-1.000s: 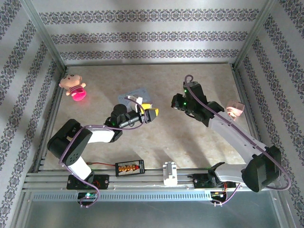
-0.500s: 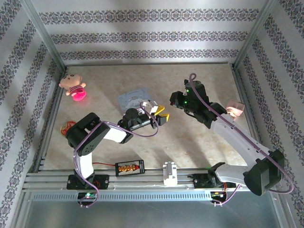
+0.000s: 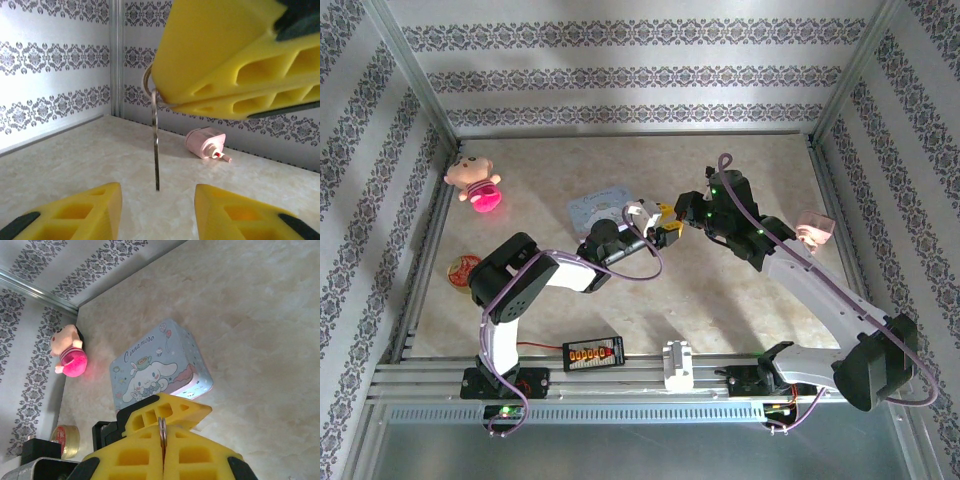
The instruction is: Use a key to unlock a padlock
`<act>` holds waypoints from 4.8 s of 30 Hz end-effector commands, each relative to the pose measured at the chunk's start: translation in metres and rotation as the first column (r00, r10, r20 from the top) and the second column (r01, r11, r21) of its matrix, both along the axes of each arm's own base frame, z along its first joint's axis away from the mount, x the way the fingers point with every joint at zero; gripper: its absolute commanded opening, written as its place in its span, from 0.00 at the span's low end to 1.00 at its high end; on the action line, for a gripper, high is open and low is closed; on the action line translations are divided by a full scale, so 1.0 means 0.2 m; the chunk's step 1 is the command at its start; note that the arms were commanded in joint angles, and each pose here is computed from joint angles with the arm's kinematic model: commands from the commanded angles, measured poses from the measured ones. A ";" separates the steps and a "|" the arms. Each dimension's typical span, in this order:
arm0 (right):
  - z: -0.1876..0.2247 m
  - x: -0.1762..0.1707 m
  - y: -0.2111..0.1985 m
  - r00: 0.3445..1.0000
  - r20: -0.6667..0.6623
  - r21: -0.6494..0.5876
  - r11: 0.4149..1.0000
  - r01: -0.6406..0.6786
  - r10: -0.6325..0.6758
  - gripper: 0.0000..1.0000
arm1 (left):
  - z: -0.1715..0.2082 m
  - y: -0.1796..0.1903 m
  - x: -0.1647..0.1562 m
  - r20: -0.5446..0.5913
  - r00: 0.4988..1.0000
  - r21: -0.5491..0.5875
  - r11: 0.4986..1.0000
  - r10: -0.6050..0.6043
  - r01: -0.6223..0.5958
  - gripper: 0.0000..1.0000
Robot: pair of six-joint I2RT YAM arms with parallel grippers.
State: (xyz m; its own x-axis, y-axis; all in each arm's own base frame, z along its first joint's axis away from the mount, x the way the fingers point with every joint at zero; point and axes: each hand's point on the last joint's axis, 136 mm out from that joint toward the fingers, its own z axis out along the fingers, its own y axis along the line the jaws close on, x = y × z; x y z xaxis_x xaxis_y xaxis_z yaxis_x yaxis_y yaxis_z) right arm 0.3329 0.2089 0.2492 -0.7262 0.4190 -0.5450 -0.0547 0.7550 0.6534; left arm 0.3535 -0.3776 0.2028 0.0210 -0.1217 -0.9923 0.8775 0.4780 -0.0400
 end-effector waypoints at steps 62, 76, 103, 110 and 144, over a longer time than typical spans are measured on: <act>0.05 -0.57 0.38 0.542 0.344 -0.115 0.608 -0.786 0.766 0.30 | 0.19 0.39 -0.60 -0.223 0.898 0.610 0.665 -0.379 0.431 0.00; 0.04 -0.56 0.36 0.559 0.349 -0.138 0.632 -0.763 0.752 0.00 | 0.23 0.41 -0.59 -0.200 0.908 0.580 0.702 -0.368 0.413 0.00; 0.24 -0.18 0.15 0.846 0.454 0.327 0.831 -0.450 0.280 0.00 | 0.58 0.42 -0.26 -0.383 0.878 -0.236 0.950 -0.286 0.207 0.57; 0.30 -0.19 0.16 0.842 0.465 0.357 0.813 -0.460 0.273 0.00 | 0.64 0.39 -0.25 -0.377 0.844 -0.305 0.911 -0.382 0.276 0.59; 0.35 -0.19 0.26 0.819 0.478 0.368 0.773 -0.516 0.318 0.00 | 0.58 0.38 -0.21 -0.405 0.840 -0.280 0.924 -0.360 0.261 0.14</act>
State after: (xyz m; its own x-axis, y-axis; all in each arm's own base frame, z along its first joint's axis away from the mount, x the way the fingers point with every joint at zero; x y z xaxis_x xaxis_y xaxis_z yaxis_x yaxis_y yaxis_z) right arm 0.2985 0.2554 0.2978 -0.7009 0.3963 -0.5931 -0.5412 0.2462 0.8040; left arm 0.3101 -0.3062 0.2980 -0.5474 -0.2156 -0.8086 0.8051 0.1280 -0.5792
